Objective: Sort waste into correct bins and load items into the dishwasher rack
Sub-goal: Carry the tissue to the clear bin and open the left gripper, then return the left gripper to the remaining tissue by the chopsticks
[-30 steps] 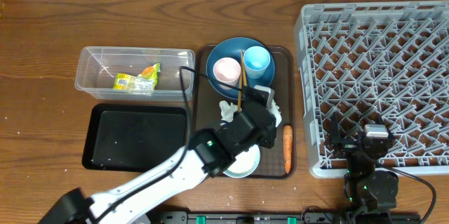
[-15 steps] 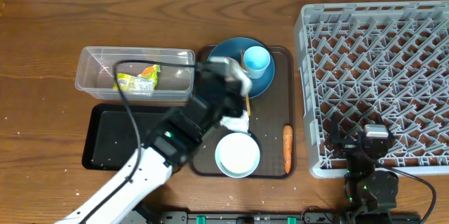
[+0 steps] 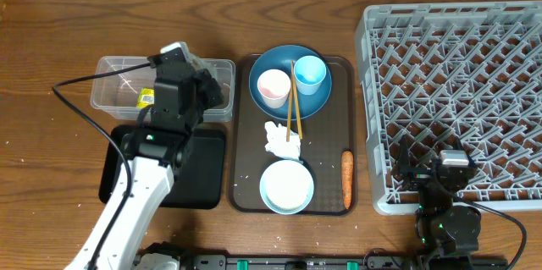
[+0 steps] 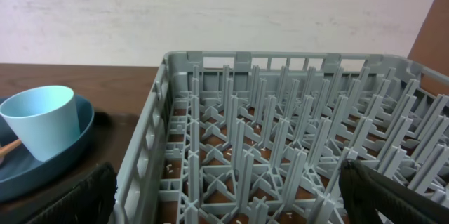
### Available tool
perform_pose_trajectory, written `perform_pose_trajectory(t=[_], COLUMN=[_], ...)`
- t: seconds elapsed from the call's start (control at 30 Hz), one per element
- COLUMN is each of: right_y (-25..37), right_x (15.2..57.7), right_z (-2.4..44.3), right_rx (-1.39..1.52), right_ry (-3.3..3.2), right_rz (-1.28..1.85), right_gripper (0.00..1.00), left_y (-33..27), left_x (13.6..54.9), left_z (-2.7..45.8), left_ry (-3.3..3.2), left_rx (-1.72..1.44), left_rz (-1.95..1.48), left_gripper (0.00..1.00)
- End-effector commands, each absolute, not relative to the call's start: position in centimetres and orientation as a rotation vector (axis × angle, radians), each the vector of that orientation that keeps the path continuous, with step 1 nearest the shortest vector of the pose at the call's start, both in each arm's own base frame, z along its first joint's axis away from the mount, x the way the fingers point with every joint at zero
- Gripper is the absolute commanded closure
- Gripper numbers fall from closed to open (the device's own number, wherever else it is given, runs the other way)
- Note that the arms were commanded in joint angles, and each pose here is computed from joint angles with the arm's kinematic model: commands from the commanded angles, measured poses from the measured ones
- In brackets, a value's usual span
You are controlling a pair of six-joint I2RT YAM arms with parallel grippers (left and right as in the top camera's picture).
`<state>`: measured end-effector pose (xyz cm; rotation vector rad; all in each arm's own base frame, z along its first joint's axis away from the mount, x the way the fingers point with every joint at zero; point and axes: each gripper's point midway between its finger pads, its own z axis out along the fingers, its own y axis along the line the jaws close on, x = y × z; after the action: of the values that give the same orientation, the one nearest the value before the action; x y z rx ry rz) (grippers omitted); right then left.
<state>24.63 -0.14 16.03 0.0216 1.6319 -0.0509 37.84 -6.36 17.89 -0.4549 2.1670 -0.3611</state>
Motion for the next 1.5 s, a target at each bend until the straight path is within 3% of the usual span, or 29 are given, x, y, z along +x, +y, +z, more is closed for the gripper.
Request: perform_pose_trajectory(t=[0.0, 0.17, 0.23, 0.3, 0.53, 0.73, 1.07, 1.47], right_y=[-0.4, -0.4, -0.4, -0.4, -0.4, -0.4, -0.4, -0.4], right_x=[24.6, 24.6, 24.6, 24.6, 24.6, 24.6, 24.6, 24.6], right_z=[16.0, 16.0, 16.0, 16.0, 16.0, 16.0, 16.0, 16.0], right_rx=[0.026, 0.026, 0.026, 0.026, 0.026, 0.027, 0.026, 0.026], right_ry=[1.633, 1.633, 1.633, 1.633, 1.633, 1.633, 1.633, 1.633], right_rz=[-0.063, -0.063, -0.063, -0.063, -0.063, -0.063, -0.063, -0.063], right_gripper=[0.01, 0.01, 0.01, 0.01, 0.01, 0.01, 0.01, 0.01], left_y=[-5.0, -4.8, -4.8, -4.8, -6.8, -8.8, -8.2, -11.1], left_x=[38.0, 38.2, 38.3, 38.3, 37.8, 33.8, 24.8, 21.7], left_z=[14.9, 12.2, 11.8, 11.9, 14.8, 16.3, 11.9, 10.3], left_ry=[2.239, 2.307, 2.318, 2.314, 2.272, 2.35, 2.726, 2.851], left_rx=[-0.477, -0.495, -0.497, -0.496, -0.427, -0.361, -0.435, -0.239], left_rz=[-0.29, -0.261, -0.257, -0.258, -0.418, -0.582, -0.481, -0.353], left_gripper=[0.94, 0.93, 0.83, 0.61, 0.42, 0.49, 0.53, 0.54])
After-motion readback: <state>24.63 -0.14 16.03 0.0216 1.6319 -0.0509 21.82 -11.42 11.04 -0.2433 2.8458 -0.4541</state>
